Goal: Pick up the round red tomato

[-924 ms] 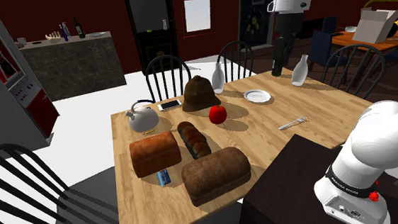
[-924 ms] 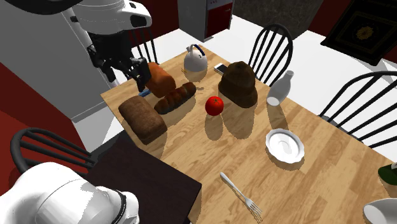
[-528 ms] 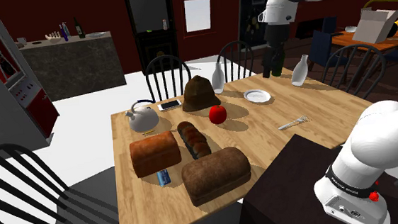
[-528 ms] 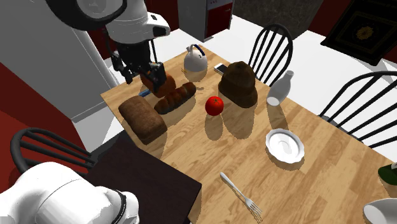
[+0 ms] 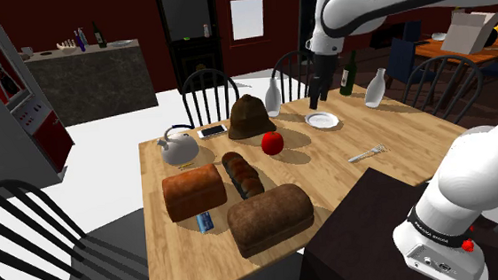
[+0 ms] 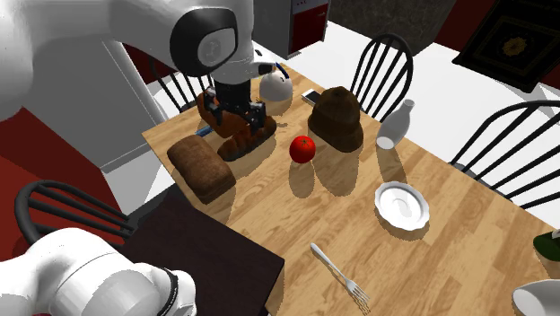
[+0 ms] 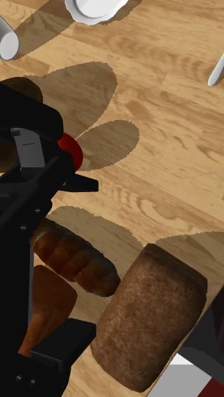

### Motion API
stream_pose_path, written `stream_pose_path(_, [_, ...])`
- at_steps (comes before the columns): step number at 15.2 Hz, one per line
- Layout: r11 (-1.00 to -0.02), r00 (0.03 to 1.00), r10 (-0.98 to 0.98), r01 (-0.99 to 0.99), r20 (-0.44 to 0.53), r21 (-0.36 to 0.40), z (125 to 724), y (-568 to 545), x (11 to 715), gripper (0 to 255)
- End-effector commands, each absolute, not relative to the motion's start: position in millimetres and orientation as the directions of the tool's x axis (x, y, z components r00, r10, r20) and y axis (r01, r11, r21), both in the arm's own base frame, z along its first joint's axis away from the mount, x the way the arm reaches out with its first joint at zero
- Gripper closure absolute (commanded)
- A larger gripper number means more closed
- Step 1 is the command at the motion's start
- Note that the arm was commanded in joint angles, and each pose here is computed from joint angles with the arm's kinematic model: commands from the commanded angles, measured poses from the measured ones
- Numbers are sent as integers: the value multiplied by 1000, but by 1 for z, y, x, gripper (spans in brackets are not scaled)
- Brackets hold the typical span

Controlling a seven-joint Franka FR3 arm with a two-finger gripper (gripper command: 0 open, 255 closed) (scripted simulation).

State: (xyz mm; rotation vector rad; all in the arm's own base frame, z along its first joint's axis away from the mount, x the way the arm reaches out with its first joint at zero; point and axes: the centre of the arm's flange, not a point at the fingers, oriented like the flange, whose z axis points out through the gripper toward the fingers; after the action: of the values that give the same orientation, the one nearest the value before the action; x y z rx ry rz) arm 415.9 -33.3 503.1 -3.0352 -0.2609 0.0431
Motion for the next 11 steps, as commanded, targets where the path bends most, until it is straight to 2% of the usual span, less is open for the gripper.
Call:
stream_pose_path(1, [-981, 985, 172, 170, -13, -96, 488, -39, 436, 0])
stream_pose_path(11, [-980, 985, 174, 174, 12, -94, 404, -75, 528, 0])
